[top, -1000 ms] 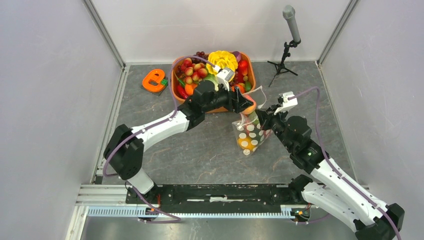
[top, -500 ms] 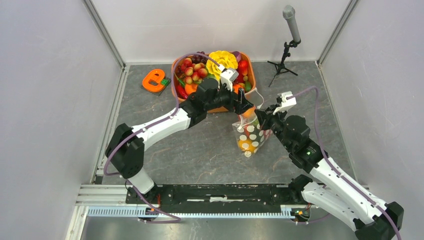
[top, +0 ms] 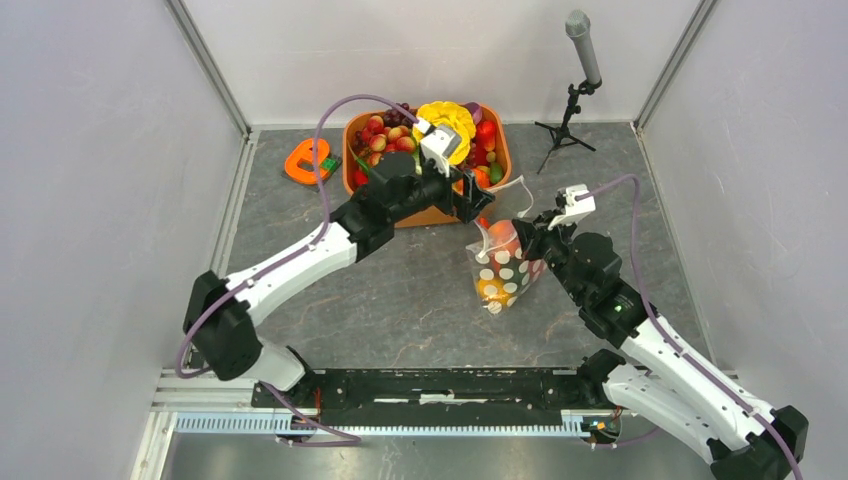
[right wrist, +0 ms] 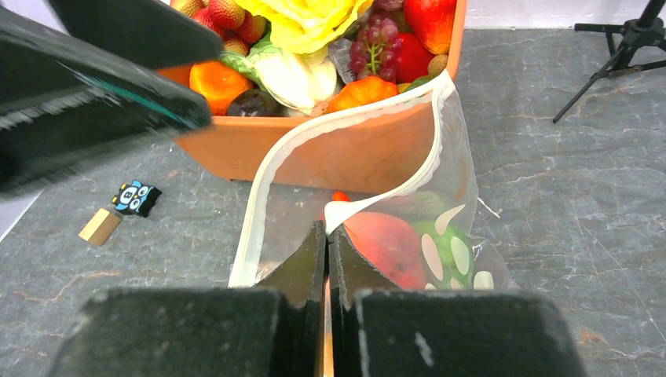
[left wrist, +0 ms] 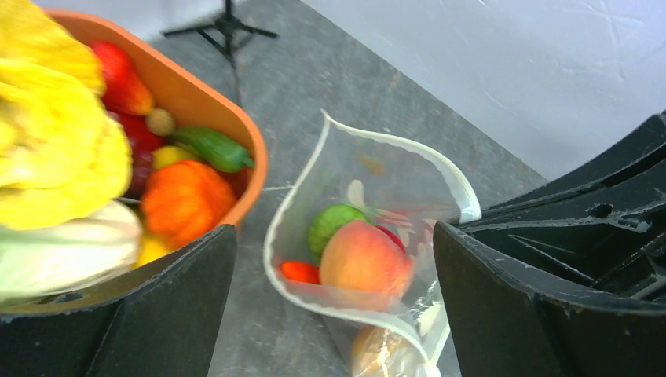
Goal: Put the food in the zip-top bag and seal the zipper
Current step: Place the fake fruit in the zipper food storage bag, then adjust the fake fruit in the bin.
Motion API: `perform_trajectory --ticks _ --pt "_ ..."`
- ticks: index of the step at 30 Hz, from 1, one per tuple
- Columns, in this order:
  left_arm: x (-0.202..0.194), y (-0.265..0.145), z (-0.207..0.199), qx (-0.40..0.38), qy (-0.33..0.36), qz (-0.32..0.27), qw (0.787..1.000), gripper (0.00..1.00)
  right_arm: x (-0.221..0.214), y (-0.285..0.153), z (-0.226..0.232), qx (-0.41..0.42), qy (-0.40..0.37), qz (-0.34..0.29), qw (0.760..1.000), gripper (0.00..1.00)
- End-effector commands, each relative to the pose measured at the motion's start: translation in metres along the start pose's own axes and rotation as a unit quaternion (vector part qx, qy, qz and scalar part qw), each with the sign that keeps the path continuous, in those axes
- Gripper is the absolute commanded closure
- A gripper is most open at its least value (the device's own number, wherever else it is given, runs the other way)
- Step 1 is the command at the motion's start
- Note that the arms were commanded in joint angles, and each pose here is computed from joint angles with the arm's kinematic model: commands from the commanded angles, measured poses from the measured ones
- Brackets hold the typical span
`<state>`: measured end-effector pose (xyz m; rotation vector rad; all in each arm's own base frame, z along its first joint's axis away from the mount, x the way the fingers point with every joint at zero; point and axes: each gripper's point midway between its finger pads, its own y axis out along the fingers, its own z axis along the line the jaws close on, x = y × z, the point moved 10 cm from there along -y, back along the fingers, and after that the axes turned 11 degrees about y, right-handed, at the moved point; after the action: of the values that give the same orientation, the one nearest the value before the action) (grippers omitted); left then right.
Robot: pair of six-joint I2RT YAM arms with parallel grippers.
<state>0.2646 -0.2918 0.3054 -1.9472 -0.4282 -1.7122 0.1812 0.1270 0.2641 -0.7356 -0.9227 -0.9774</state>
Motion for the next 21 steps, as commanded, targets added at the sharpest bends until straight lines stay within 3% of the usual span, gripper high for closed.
perform_trajectory --ticks 1,10,21 --pt "0.017 -0.026 0.015 0.1 0.058 -0.029 0.993 0.0 0.012 -0.005 0.001 -0.003 0.004 -0.044 0.999 0.98" --pt "0.008 -0.053 0.066 0.223 0.02 -0.007 0.975 0.0 0.007 -0.004 0.0 -0.004 0.001 -0.034 0.999 0.98" --pt "-0.022 -0.072 0.119 0.299 -0.061 0.04 0.951 0.0 0.006 -0.003 -0.002 -0.01 -0.001 -0.032 0.999 0.98"
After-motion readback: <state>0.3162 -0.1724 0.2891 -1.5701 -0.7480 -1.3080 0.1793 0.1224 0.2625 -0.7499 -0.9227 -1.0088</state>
